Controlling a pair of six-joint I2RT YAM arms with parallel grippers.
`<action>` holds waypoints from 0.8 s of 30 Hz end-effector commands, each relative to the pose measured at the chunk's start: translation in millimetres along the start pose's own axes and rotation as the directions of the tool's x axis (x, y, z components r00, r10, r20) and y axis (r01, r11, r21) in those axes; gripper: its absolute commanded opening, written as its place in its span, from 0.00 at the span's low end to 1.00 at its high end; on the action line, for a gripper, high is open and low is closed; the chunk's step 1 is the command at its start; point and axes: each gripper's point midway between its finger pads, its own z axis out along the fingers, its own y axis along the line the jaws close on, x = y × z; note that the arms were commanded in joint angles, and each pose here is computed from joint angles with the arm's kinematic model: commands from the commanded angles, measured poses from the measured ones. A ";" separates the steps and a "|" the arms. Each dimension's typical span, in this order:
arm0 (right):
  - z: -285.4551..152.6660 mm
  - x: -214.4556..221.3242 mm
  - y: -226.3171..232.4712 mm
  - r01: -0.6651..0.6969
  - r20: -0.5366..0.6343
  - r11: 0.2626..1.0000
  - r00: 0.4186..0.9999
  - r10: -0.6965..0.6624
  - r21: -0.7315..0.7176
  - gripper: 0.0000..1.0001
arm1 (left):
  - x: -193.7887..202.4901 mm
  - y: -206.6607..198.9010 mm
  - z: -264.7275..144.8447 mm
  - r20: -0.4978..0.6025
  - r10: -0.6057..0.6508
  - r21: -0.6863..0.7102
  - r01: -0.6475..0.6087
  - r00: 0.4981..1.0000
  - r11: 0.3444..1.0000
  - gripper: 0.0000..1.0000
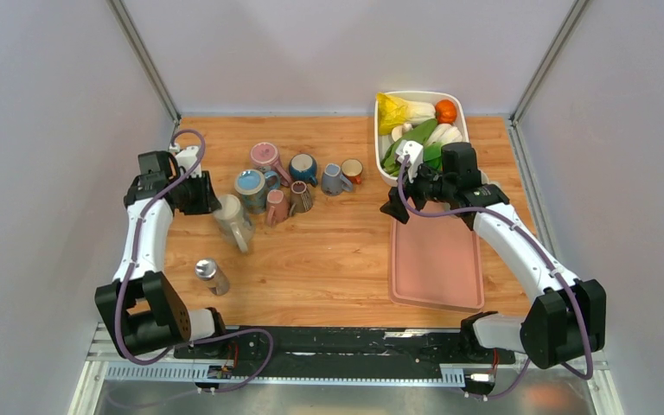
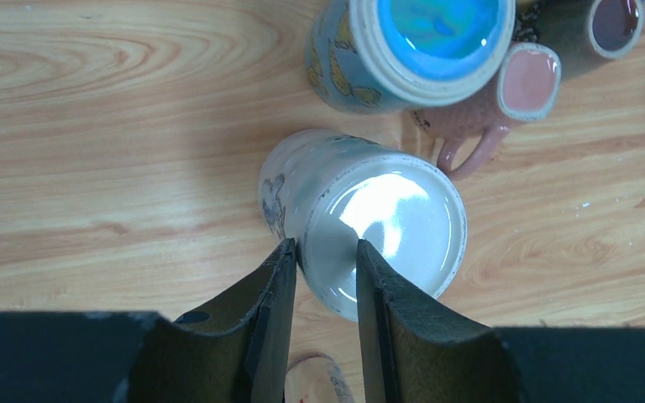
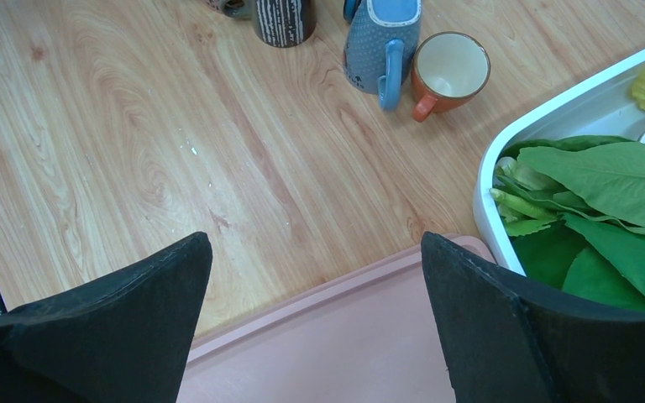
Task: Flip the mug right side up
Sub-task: Move the cup to the center of the board.
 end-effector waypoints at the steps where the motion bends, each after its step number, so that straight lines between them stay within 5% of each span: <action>1: -2.3 -19.9 0.8 0.016 0.052 1.000 0.999 -0.015 -0.012 1.00 | 58.7 -14.9 -2.6 -0.184 0.017 0.029 -0.011 0.983 1.000 0.38; 24: -9.3 -25.9 3.4 0.042 0.071 0.999 0.997 -0.042 -0.002 1.00 | 65.7 -143.9 11.5 -0.180 0.412 0.369 -0.327 0.893 0.870 0.38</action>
